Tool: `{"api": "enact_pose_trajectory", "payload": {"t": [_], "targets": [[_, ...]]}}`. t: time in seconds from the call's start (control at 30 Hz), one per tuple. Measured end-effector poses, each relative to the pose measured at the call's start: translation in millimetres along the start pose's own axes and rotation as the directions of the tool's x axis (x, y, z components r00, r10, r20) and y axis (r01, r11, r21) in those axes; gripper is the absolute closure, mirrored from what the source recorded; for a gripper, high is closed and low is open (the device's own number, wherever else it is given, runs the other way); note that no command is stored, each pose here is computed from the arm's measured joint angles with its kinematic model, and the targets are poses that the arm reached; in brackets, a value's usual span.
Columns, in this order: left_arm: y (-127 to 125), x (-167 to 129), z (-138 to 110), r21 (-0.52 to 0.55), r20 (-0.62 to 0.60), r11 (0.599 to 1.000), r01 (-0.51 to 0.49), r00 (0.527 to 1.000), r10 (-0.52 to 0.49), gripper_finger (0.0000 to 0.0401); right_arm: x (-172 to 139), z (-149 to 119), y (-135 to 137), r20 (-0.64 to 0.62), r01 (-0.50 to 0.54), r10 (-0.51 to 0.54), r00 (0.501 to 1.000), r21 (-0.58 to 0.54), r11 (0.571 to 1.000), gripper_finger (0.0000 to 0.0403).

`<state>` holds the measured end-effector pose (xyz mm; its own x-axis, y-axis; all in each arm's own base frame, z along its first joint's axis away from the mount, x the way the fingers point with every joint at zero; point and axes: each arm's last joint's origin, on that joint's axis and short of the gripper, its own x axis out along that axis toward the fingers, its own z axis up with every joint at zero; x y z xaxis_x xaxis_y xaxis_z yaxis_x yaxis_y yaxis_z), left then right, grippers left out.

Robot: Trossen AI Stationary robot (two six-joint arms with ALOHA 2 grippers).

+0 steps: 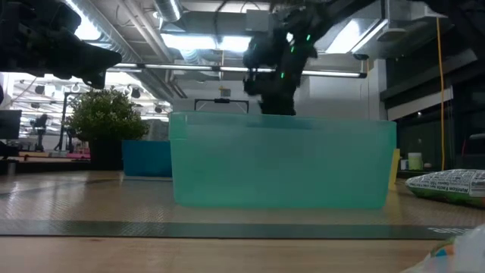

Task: Pick and place Granola Bars by type
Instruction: Put the blue granola bar into the yellow bin

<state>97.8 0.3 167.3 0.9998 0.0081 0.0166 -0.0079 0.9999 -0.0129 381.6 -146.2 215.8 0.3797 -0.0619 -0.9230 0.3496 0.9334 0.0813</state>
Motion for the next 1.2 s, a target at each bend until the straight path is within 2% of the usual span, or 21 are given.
{"api": "enact_pose_trajectory", "payload": {"t": [0.17, 0.33, 0.43, 0.53, 0.7, 0.83, 1.0, 1.2], "targets": [[0.0, 0.0, 0.0, 0.000, 0.000, 1.000, 0.000, 1.000, 0.000, 0.0393, -34.0, 3.4, 3.0, 0.095, -0.003, 0.004, 0.996, -0.009, 1.000, 0.0373], [0.0, 0.0, 0.0, 0.000, 0.000, 1.000, -0.001, 1.000, 0.001, 0.0398, -30.1, 6.0, 1.1, 0.111, -0.017, 0.023, 0.994, -0.057, 0.998, 0.0371], [0.0, 0.0, 0.0, 0.000, 0.000, 1.000, -0.001, 1.000, 0.001, 0.0399, -13.6, 5.0, 1.4, 0.068, -0.064, 0.068, 0.995, -0.056, 0.996, 0.0336], [0.0, 0.0, 0.1, 0.000, 0.000, 1.000, 0.000, 1.000, 0.000, 0.0397, 1.7, 3.9, 3.4, 0.034, -0.076, 0.079, 0.996, -0.062, 0.995, 0.0279], [0.0, 0.0, 0.1, 0.000, 0.000, 1.000, 0.000, 1.000, 0.000, 0.0393, 21.9, 3.2, 2.1, 0.007, -0.040, 0.041, 0.999, -0.054, 0.998, 0.0168], [0.0, 0.0, 0.1, 0.000, 0.000, 1.000, 0.000, 1.000, 0.000, 0.0395, 39.0, 2.1, -0.4, -0.016, -0.016, 0.015, 1.000, -0.034, 0.999, 0.0106], [0.0, 0.0, 0.1, 0.000, 0.000, 1.000, 0.000, 1.000, 0.000, 0.0399, 63.6, -3.0, -2.6, -0.070, -0.009, 0.007, 0.998, -0.026, 1.000, 0.0089], [0.0, 0.0, 0.0, 0.000, 0.000, 1.000, 0.000, 1.000, 0.000, 0.0396, 83.1, -7.8, -4.3, -0.116, -0.001, -0.002, 0.993, -0.023, 1.000, 0.0115]]}}
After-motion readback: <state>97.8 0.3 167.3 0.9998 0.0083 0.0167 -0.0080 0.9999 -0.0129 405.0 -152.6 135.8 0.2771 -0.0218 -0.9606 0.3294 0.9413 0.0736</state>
